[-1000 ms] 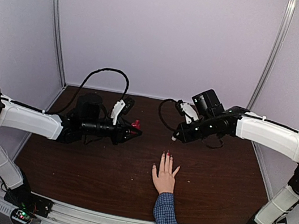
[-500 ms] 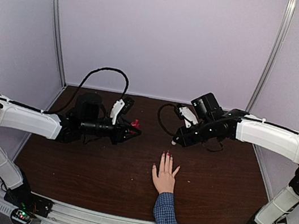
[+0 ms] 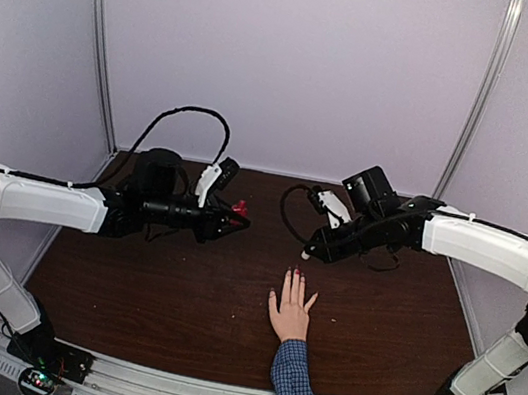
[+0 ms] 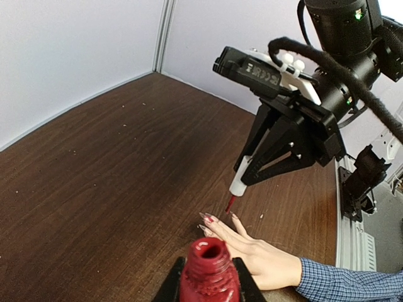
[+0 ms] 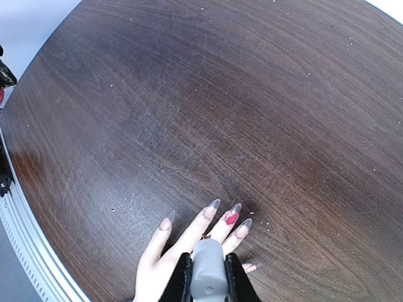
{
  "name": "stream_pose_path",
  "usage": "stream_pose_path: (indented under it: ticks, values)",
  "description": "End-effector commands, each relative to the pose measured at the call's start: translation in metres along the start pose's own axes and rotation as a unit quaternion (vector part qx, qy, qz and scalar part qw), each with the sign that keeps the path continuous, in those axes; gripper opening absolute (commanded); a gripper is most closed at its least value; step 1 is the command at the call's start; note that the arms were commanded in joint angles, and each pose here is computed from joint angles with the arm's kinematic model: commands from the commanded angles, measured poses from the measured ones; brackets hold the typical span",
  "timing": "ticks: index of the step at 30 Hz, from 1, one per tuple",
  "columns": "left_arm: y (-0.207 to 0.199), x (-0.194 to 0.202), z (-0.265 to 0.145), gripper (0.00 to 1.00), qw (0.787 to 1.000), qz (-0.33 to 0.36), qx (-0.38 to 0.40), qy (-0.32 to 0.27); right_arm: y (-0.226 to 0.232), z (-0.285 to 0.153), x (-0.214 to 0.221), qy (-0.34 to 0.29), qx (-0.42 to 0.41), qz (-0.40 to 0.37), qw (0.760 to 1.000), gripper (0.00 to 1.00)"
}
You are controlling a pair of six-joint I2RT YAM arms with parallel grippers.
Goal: Paint the nails
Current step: Paint the hand on the nail.
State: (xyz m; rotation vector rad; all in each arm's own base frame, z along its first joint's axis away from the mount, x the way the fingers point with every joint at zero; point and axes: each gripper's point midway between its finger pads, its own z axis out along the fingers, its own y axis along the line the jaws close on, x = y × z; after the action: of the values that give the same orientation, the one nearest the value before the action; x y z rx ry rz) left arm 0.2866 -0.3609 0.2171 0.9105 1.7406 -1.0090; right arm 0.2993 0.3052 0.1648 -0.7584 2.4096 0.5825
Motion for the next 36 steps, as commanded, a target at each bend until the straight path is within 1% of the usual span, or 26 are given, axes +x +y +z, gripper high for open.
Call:
stream_pose_path:
  ticks: [1, 24, 31, 36]
  values:
    - [-0.006, -0.018, -0.006, 0.0, 1.0, 0.017, 0.008, -0.022, 0.011, -0.013, -0.01, -0.03, -0.02, -0.012, 0.999, 0.0]
    - [-0.003, -0.012, -0.009, 0.0, 1.0, 0.017, -0.003, -0.014, 0.009, -0.018, -0.004, -0.03, -0.012, -0.016, 0.999, 0.0]
    - [-0.004, -0.011, -0.009, 0.0, 1.0, 0.013, 0.003, -0.024, 0.008, -0.024, -0.005, -0.036, -0.003, -0.027, 0.999, 0.0]
    - [-0.002, -0.011, -0.013, 0.0, 0.999, 0.02, -0.009, -0.03, 0.004, -0.015, 0.0, -0.027, 0.013, -0.032, 0.999, 0.0]
